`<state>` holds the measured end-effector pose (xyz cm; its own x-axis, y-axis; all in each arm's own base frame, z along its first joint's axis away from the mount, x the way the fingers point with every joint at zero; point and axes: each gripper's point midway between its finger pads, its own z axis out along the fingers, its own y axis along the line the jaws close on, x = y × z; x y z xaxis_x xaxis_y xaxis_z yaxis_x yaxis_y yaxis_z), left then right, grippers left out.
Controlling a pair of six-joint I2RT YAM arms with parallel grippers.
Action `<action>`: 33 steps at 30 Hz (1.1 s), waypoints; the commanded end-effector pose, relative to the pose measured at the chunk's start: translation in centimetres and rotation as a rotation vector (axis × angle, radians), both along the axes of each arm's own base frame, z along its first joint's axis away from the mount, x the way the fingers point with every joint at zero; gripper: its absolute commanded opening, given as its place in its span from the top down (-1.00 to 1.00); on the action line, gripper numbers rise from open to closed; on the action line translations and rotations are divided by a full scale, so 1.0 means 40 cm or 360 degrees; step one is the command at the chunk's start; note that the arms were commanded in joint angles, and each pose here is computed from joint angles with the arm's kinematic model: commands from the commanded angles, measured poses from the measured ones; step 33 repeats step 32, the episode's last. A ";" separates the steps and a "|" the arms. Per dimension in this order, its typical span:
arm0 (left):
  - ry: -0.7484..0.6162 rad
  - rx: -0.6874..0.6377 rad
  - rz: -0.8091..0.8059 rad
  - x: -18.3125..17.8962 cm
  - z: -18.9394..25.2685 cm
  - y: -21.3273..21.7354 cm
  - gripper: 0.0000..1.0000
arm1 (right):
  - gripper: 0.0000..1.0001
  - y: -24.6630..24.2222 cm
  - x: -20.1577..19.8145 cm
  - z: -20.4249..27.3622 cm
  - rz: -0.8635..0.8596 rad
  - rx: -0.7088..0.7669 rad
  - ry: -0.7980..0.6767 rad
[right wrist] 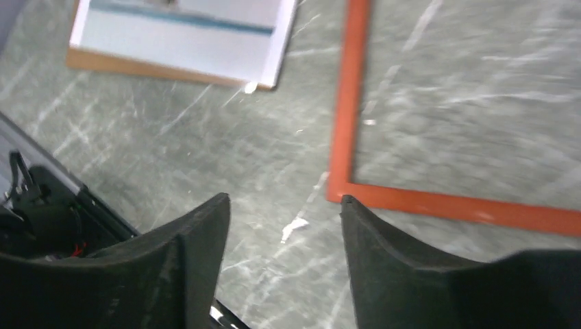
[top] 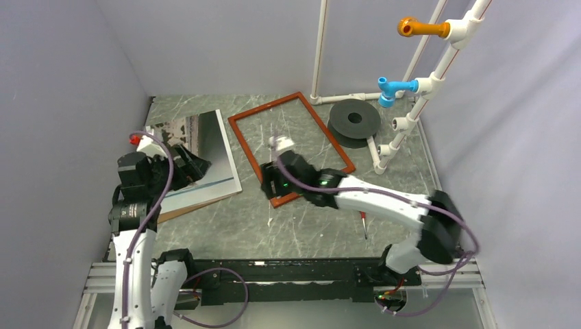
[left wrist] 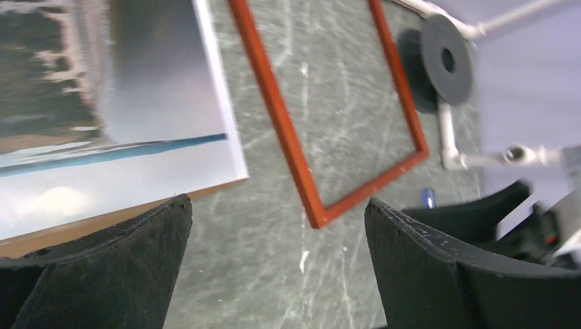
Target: Take the photo out of the frame
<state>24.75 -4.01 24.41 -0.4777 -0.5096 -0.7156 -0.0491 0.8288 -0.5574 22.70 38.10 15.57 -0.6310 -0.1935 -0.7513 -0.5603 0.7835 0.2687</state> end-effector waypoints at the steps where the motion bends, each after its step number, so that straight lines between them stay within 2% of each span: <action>1: -0.0229 -0.0090 -0.0249 -0.026 0.117 -0.106 -0.98 | -0.35 -0.213 0.036 0.131 -0.0292 -0.0022 -0.0188; 4: -0.0307 -0.0151 -0.0407 -0.051 0.162 -0.175 -0.98 | -0.72 -0.359 0.027 0.242 -0.0476 0.0018 -0.0331; 7: -0.0396 -0.0174 -0.0532 -0.081 0.217 -0.228 -0.98 | -0.99 -0.479 0.002 0.335 -0.0619 0.0037 -0.0456; 13: -0.0756 -0.0162 -0.0641 -0.163 0.398 -0.248 -0.98 | -1.00 -0.687 -0.066 0.517 -0.0874 0.0169 -0.0669; 20: -0.1114 -0.0065 -0.0510 -0.249 0.549 -0.180 -0.98 | -1.00 -0.824 -0.133 0.642 -0.0986 0.0341 -0.0826; 28: -0.1103 -0.0021 -0.0423 -0.250 0.545 -0.154 -0.98 | -1.00 -0.870 -0.157 0.661 -0.1073 0.0473 -0.0829; 33: -0.1085 -0.0050 -0.0445 -0.249 0.534 -0.162 -0.98 | -1.00 -0.840 -0.145 0.624 -0.1010 0.0394 -0.0813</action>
